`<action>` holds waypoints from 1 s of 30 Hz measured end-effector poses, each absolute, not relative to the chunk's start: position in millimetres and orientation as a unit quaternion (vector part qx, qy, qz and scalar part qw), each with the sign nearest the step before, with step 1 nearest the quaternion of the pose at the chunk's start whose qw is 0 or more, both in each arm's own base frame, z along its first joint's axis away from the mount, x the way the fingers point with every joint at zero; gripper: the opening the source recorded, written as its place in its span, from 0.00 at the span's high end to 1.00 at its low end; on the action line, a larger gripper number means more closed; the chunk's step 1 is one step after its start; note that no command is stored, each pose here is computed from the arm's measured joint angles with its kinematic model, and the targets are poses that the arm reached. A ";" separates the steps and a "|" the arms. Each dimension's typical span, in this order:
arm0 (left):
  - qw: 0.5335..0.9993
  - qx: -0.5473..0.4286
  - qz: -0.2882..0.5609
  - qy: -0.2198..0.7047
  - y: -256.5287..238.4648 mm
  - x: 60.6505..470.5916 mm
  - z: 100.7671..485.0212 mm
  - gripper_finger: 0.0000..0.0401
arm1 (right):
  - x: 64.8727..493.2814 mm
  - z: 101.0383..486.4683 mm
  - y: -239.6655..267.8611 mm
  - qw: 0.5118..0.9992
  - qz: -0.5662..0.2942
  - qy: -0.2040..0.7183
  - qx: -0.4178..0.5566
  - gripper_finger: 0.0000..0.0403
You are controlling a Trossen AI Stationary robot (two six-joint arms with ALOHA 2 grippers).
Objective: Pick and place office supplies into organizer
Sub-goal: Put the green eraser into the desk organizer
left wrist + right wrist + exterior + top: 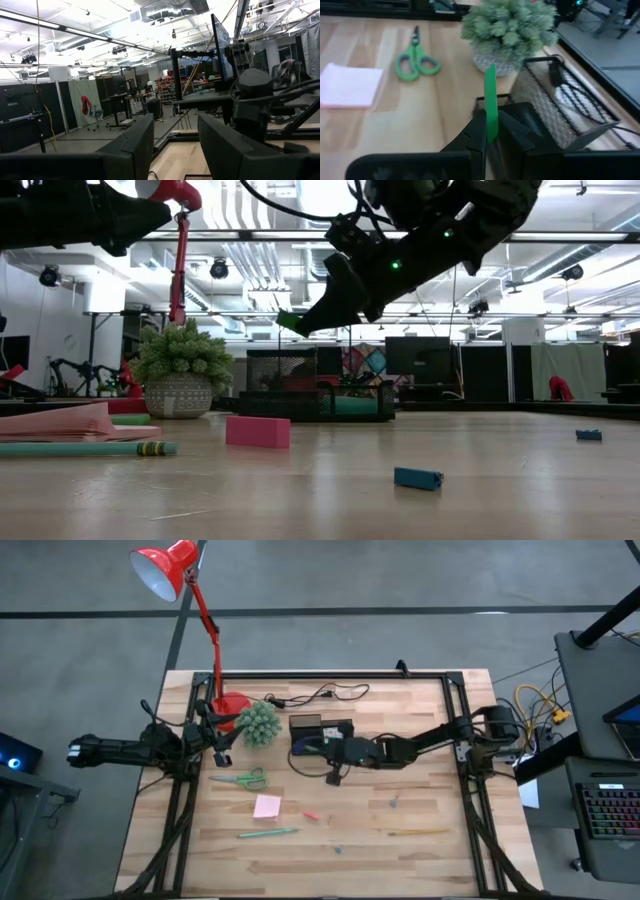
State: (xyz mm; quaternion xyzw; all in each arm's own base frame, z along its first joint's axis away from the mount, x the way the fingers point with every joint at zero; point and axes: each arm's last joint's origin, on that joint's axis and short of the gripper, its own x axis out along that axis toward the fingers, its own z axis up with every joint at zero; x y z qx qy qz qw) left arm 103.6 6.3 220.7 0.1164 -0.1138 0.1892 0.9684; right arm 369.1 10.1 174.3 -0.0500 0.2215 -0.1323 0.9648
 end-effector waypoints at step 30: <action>0.968 0.116 0.193 -0.114 6.5 103.6 220.8 0.65 | 384.2 197.7 -27.9 0.959 -0.067 0.265 -0.073 0.93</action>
